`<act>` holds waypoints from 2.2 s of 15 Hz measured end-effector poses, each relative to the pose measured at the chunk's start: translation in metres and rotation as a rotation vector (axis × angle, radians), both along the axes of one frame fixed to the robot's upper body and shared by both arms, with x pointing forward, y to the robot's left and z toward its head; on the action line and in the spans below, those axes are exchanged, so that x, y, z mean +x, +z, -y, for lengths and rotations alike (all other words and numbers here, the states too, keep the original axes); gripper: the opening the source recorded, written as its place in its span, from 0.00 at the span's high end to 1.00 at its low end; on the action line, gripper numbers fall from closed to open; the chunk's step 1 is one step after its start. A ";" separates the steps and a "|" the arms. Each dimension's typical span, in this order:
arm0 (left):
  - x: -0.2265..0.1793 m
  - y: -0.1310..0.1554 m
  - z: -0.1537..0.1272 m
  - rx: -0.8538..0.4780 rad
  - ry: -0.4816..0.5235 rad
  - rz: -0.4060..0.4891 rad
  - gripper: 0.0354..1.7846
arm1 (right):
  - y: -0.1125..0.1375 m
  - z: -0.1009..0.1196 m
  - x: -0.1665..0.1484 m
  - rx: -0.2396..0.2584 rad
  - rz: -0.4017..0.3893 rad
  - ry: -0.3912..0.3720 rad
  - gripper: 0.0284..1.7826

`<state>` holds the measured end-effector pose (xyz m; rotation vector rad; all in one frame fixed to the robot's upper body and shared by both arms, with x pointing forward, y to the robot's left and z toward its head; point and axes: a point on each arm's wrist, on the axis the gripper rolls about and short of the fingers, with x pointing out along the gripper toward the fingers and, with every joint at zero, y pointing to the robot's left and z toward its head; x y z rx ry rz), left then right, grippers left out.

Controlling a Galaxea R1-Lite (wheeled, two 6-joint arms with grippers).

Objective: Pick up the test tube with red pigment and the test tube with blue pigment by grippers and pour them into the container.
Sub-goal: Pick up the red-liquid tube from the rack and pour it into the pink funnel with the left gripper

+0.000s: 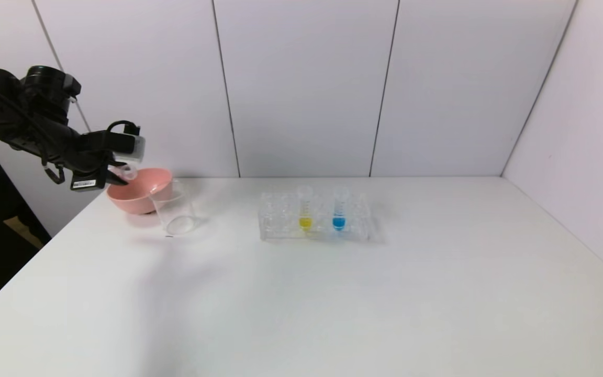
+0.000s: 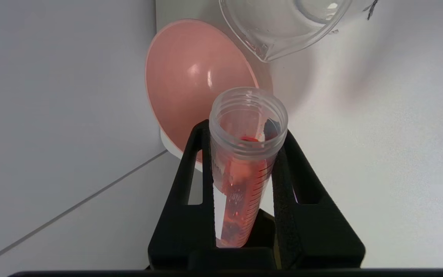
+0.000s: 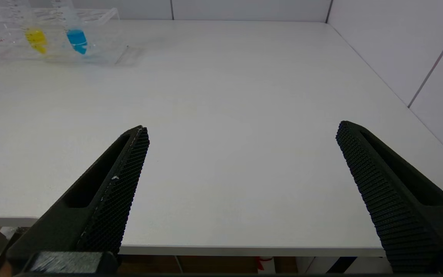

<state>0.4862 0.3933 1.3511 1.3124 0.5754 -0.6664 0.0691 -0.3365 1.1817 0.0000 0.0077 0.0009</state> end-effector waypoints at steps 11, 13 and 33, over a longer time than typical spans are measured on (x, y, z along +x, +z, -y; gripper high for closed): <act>-0.005 0.001 0.005 0.029 0.037 -0.045 0.77 | 0.000 0.000 0.000 0.000 0.000 0.000 0.00; -0.005 0.001 0.006 0.031 0.038 -0.045 0.77 | 0.000 0.000 0.000 0.000 0.000 0.001 0.00; -0.021 0.003 0.017 -0.005 0.072 -0.160 0.77 | 0.000 0.000 0.000 0.000 0.000 0.000 0.00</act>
